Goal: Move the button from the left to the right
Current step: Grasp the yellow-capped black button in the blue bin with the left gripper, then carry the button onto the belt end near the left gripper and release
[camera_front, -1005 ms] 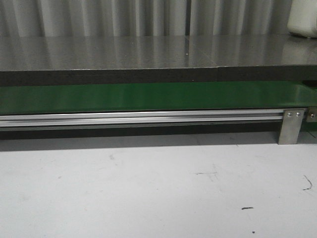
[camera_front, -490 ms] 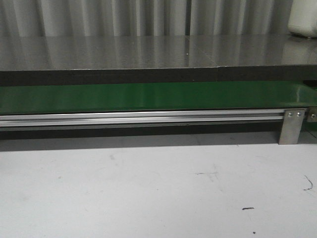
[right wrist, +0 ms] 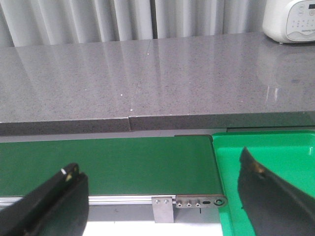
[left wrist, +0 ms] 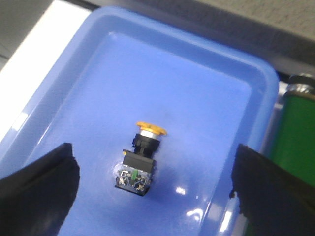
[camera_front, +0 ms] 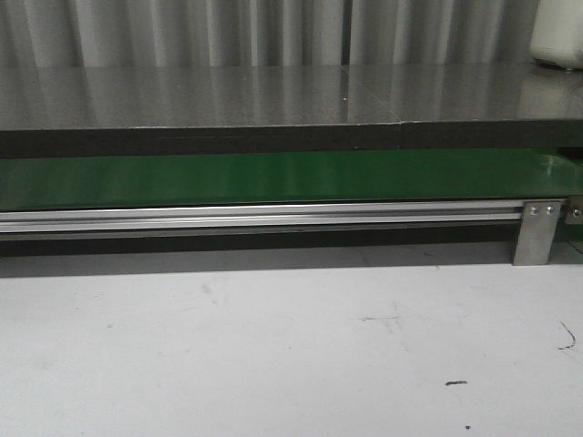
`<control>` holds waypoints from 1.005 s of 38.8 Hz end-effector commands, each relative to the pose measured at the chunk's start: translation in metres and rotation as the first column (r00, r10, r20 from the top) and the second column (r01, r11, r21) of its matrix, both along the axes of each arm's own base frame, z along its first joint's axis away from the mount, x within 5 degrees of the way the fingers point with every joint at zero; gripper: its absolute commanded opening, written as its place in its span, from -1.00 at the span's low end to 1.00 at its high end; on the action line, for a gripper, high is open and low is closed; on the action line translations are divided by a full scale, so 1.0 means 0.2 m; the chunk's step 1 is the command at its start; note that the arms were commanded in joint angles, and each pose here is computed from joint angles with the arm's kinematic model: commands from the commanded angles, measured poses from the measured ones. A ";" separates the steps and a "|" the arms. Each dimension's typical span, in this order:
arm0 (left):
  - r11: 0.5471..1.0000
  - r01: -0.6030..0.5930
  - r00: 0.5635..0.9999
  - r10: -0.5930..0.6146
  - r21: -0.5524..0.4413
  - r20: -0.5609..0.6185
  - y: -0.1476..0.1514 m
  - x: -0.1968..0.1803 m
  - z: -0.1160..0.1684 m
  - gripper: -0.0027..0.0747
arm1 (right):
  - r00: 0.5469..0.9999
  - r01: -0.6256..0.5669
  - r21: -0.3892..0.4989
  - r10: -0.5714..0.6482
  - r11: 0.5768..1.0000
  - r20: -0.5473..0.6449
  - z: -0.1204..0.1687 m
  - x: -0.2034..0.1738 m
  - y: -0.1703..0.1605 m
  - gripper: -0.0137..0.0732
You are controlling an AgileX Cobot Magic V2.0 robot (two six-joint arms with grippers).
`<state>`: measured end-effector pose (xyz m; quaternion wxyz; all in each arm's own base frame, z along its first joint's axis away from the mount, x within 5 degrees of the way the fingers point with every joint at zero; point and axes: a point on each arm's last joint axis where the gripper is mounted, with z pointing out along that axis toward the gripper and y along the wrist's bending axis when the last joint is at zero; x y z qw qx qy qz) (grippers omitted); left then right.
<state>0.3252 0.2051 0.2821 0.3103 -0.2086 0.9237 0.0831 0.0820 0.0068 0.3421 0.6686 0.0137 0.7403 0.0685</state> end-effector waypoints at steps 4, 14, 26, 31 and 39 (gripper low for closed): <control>0.998 0.056 0.993 -0.056 -0.010 -0.100 0.12 0.07 -0.06 0.60 | 0.995 -0.001 -0.007 0.002 1.000 0.096 0.08 0.00 0.00 0.77; 0.993 0.093 0.971 -0.108 -0.075 -0.215 0.21 0.19 -0.33 0.60 | 0.995 -0.001 -0.007 0.002 1.000 0.096 0.08 0.00 0.00 0.77; 0.991 0.100 0.957 -0.119 -0.086 -0.265 0.23 0.20 -0.45 0.18 | 0.995 -0.001 -0.007 0.002 1.000 0.096 0.08 0.00 0.00 0.77; 0.991 0.101 0.956 -0.121 -0.087 -0.266 0.23 0.20 -0.45 -0.26 | 0.995 -0.001 -0.007 0.002 1.000 0.096 0.08 0.00 0.00 0.77; 0.991 0.104 0.959 -0.121 -0.081 -0.257 0.22 0.20 -0.40 -0.73 | 0.995 -0.001 -0.007 0.002 1.000 0.096 0.08 0.00 0.00 0.77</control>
